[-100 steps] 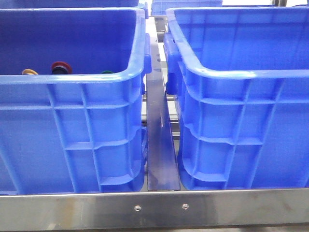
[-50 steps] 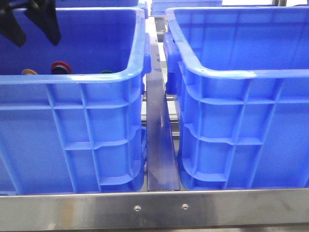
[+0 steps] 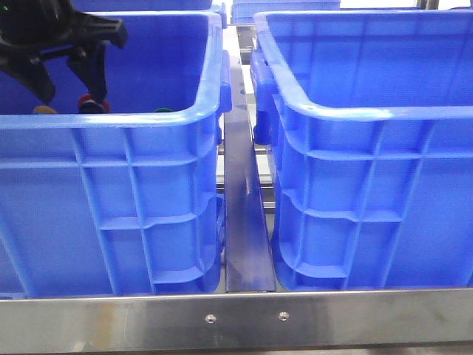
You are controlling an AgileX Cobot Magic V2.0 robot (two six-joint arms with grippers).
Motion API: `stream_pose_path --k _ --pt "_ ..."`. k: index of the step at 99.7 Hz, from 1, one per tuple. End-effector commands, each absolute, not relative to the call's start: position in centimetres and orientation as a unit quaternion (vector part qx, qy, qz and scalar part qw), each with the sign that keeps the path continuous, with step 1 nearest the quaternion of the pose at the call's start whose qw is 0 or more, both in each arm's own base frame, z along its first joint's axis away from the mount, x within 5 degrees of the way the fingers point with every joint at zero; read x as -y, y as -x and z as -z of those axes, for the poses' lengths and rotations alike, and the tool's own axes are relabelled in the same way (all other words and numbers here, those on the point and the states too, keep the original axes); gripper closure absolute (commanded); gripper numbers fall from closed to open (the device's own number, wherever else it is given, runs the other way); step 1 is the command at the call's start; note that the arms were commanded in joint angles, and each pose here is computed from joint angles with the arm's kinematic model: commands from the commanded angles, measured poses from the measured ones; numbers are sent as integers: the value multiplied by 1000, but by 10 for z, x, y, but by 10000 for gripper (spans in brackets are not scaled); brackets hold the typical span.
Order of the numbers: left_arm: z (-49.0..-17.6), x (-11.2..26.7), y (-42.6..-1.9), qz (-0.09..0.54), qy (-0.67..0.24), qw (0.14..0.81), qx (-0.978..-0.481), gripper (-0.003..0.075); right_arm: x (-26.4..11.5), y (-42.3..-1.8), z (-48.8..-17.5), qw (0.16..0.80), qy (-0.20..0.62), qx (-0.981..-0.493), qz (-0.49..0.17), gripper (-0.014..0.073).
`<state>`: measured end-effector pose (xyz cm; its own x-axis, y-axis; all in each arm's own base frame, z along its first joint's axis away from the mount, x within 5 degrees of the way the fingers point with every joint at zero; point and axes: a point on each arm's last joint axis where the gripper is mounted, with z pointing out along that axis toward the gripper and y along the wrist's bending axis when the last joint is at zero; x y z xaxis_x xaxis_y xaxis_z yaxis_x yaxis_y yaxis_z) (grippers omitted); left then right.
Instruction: Pick red and yellow buttons and place in box
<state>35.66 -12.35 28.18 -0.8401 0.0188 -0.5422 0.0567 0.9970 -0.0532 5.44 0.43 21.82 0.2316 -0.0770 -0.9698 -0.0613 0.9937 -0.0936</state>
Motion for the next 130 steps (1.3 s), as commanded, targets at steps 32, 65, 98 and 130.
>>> stream_pose_path --k 32,65,98,130 --pt "-286 132 -373 60 8 336 -940 279 -3 -49 -232 819 51 -572 12 657" --pt "-269 135 -381 59 17 326 -943 279 -3 -49 -232 819 51 -572 12 657" --pt "-272 135 -380 61 17 329 -942 703 -3 -49 -232 819 51 -572 12 657" --pt "-310 142 -353 52 -40 347 -936 739 -3 -49 -232 819 51 -572 12 657"
